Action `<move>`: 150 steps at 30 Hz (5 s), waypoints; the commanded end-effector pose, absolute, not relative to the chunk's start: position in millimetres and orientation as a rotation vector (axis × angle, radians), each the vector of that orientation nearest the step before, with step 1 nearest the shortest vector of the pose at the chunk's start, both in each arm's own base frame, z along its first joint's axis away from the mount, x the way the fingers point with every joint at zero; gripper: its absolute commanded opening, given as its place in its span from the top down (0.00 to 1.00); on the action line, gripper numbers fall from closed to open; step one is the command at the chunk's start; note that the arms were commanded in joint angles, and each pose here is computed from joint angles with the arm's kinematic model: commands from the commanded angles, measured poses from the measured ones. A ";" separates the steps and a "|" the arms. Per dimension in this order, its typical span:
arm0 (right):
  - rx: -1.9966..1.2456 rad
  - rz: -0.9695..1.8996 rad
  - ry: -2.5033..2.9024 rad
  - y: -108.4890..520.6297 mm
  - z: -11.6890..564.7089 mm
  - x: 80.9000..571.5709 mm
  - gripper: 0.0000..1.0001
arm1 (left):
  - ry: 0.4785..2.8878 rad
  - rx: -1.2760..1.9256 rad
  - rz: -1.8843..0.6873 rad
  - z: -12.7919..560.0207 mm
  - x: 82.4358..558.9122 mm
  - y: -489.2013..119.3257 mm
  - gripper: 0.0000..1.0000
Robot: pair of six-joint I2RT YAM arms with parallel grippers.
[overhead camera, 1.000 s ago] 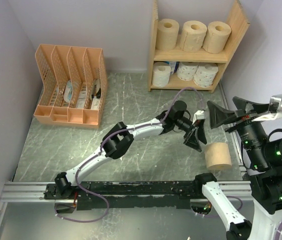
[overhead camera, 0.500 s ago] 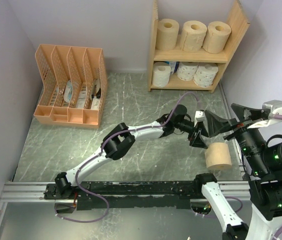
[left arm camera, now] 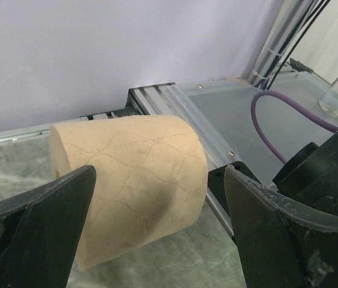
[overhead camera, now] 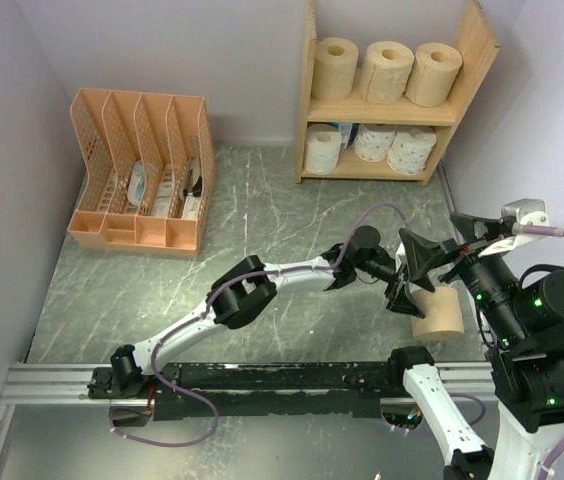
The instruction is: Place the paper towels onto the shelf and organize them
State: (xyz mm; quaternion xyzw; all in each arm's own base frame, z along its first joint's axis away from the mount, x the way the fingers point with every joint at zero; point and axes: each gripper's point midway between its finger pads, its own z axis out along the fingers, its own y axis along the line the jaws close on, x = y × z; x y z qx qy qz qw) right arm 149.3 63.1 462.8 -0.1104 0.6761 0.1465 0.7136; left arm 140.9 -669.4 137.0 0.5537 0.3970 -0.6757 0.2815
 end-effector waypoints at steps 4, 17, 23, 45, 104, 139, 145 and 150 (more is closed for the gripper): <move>-0.263 0.294 1.489 59.3 460.1 135.1 0.00 | 1.054 1.492 -1.724 108.2 133.1 -685.6 0.01; -0.294 0.287 1.496 61.4 448.1 139.3 0.00 | 1.088 1.388 -1.686 135.5 161.9 -679.9 0.00; -0.324 0.270 1.489 61.9 443.3 139.7 0.00 | 1.097 1.387 -1.688 148.0 168.6 -677.5 0.00; -0.376 0.291 1.541 70.3 427.4 160.9 0.00 | 1.287 1.330 -1.297 123.7 308.5 -623.4 0.00; -0.476 0.319 1.541 78.5 421.0 131.9 0.01 | 0.938 1.669 -1.866 79.7 129.6 -663.8 0.83; -0.357 0.202 1.396 61.6 432.0 177.8 0.03 | 1.728 1.442 -0.192 153.1 316.5 -437.0 0.93; -0.237 0.150 1.323 43.6 453.3 171.8 0.05 | 1.532 1.417 0.089 200.3 339.2 -416.7 0.93; -0.178 0.097 1.287 30.0 470.2 163.3 0.06 | 1.306 1.398 0.271 265.9 355.1 -410.5 0.93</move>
